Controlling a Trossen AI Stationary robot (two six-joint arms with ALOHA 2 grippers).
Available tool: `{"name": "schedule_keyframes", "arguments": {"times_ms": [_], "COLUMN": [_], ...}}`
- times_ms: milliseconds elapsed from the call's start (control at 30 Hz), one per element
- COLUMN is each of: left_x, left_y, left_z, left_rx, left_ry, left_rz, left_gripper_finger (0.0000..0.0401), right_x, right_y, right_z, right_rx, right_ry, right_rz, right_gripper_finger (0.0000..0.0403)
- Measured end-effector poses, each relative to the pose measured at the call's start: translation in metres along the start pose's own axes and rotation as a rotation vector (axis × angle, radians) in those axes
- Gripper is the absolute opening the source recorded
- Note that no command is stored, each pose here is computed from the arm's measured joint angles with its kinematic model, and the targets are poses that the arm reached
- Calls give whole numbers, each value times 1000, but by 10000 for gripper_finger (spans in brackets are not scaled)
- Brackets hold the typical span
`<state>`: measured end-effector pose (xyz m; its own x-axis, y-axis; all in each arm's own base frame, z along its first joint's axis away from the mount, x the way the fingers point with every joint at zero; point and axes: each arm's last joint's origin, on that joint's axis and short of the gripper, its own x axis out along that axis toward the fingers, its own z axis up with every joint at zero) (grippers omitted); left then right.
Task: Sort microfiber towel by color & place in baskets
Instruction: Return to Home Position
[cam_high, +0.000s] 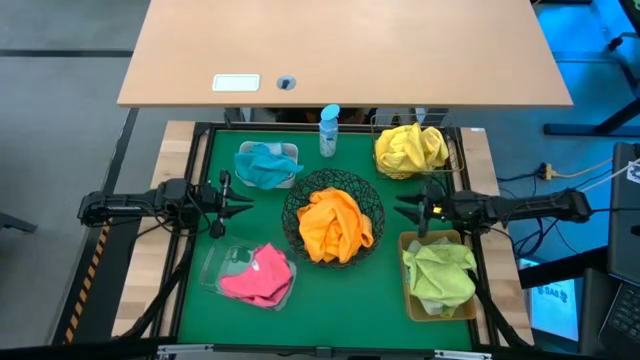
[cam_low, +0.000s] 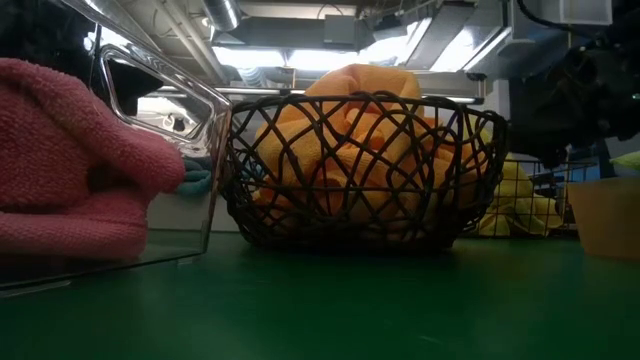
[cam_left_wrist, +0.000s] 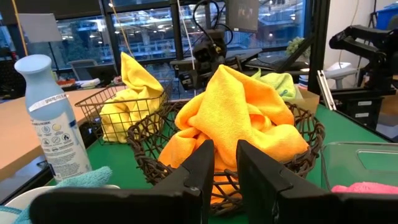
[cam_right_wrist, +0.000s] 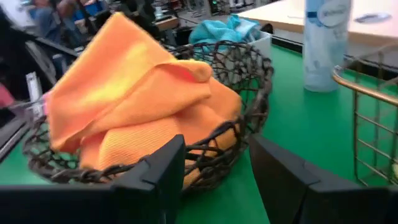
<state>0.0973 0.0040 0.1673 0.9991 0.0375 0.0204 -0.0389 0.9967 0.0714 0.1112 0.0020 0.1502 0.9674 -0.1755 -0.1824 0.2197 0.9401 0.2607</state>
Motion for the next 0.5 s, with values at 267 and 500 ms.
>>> {"name": "schedule_keyframes", "arguments": {"times_ms": [267, 500], "left_x": [0, 0], "left_y": [0, 0], "left_z": [0, 0], "left_rx": [0, 0], "left_ry": [0, 0], "left_rz": [0, 0], "left_gripper_finger": [64, 64], "right_x": [-5, -8], "right_y": [1, 2], "right_z": [6, 9], "right_rx": [-104, -140], "right_ry": [-65, -103], "right_rz": [47, 66], "right_gripper_finger": [179, 179]}}
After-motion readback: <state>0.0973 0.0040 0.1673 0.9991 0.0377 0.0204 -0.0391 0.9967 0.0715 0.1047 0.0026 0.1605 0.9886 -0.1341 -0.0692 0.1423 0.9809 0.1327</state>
